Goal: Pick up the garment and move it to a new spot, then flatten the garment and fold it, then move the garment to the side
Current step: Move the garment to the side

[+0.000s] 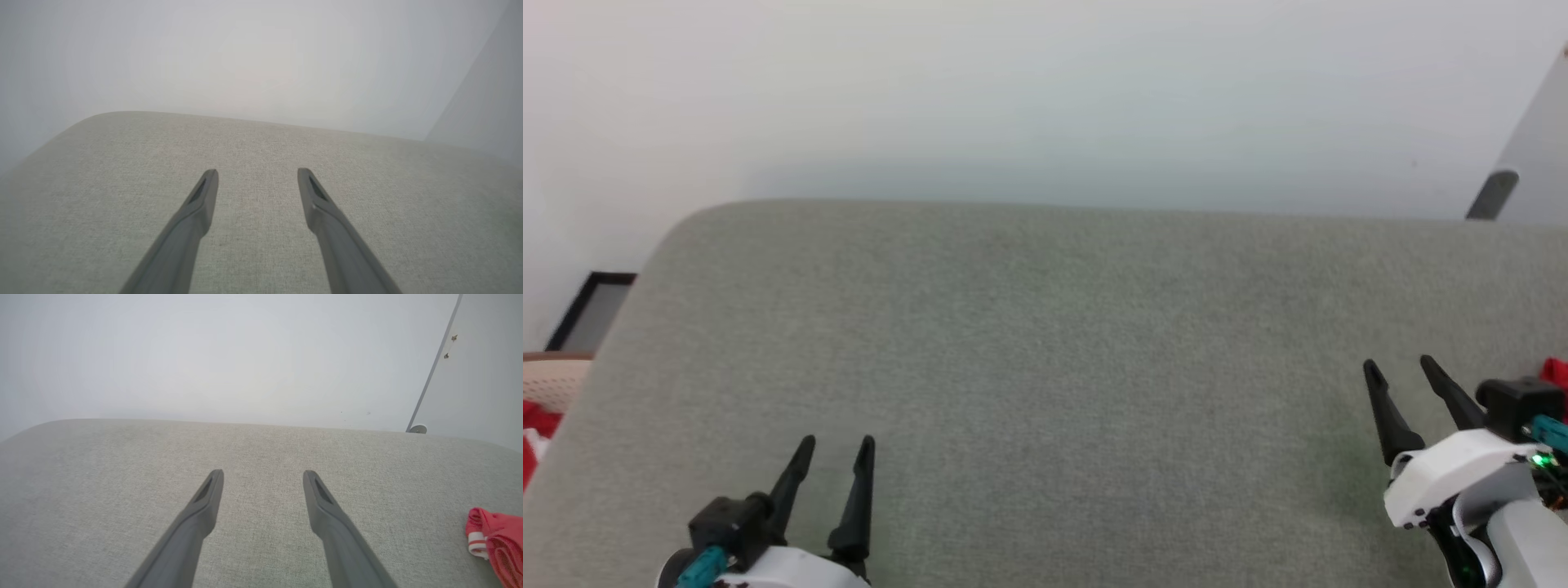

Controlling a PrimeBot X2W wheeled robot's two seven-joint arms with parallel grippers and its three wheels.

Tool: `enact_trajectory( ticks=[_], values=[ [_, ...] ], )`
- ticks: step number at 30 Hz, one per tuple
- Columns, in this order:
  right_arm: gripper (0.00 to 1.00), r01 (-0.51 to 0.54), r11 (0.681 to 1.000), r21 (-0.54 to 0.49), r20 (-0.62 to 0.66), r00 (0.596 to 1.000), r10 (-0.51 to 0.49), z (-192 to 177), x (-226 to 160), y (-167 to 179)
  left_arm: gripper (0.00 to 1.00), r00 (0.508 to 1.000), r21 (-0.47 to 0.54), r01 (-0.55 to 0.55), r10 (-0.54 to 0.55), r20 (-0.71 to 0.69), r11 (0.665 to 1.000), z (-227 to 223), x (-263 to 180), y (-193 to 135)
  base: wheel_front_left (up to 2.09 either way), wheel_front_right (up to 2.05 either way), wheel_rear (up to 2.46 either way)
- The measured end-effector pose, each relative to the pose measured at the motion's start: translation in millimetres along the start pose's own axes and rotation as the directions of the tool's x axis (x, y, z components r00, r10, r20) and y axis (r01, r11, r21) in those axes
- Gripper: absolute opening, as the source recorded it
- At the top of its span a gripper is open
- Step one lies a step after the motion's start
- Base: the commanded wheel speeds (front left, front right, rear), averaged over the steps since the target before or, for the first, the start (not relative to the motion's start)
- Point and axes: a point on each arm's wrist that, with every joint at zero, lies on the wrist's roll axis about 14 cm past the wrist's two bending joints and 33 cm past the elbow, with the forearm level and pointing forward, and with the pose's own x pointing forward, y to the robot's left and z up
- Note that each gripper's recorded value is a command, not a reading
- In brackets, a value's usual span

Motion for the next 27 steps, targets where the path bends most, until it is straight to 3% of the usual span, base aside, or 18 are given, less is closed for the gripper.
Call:
enact_trajectory(
  ticks=[10,27],
  values=[
    [1.00,-0.009,1.000,0.014,0.102,0.995,0.008,25.6,-22.6,6.5,1.00,0.996,0.002,-0.053,0.052,0.068,0.999,18.9,-27.6,15.2,0.00,0.00,0.00],
    [1.00,0.067,0.997,0.036,0.106,0.992,-0.071,25.0,-77.5,-4.8,1.00,0.995,0.003,-0.068,0.068,0.068,0.998,14.5,-65.3,16.6,0.00,0.00,0.00]
  ],
)
